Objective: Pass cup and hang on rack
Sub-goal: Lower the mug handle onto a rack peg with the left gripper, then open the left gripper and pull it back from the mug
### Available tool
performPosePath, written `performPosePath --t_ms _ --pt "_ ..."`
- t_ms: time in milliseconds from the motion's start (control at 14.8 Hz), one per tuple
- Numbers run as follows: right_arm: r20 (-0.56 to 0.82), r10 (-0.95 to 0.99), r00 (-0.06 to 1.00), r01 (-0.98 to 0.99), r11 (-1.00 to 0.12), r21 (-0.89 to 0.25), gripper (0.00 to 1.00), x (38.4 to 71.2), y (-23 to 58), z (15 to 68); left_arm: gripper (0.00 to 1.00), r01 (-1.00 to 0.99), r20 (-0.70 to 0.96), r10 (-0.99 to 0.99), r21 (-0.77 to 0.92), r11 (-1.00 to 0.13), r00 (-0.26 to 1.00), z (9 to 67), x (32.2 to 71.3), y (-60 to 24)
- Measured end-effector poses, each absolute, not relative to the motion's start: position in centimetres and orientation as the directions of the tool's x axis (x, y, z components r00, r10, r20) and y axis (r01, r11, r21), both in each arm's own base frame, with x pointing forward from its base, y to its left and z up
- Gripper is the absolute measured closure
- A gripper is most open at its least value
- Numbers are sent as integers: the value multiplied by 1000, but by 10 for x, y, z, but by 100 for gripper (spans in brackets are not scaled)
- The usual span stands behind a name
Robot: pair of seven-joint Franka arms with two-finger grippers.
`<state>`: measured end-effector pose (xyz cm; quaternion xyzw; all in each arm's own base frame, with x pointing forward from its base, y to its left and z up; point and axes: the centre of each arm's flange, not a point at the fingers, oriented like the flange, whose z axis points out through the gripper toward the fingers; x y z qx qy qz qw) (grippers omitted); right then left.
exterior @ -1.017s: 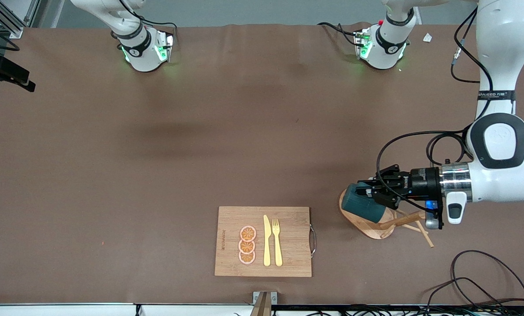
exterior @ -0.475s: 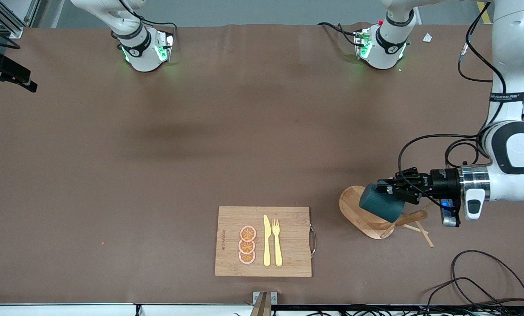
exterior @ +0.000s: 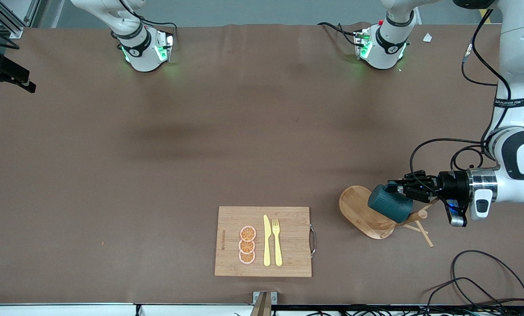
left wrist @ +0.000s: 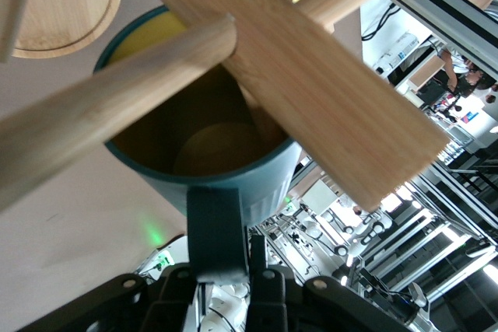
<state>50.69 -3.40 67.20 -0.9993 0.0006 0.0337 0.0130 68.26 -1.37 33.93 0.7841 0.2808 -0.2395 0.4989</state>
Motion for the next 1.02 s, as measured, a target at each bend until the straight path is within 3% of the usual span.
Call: performPosePath --t_ms 68,136,610,746,1017 --pt "-67 0 998 -2 -1000 -26 0 507 -34 672 78 679 -656 200 648 -344 728 339 683 -15" --pt "-67 0 998 -2 -1000 -26 0 507 -34 672 71 679 -656 199 649 -343 728 340 683 -15" --pt "-72 6 997 4 -1000 -26 0 507 -34 671 3 691 -647 248 650 -316 721 373 687 7" --pt "-72 12 997 10 -1000 -27 0 507 -34 671 0 688 -621 298 631 -358 725 414 683 12" --pt "-73 16 997 14 -1000 -27 0 507 -35 671 0 609 -437 425 531 -590 793 525 651 2"
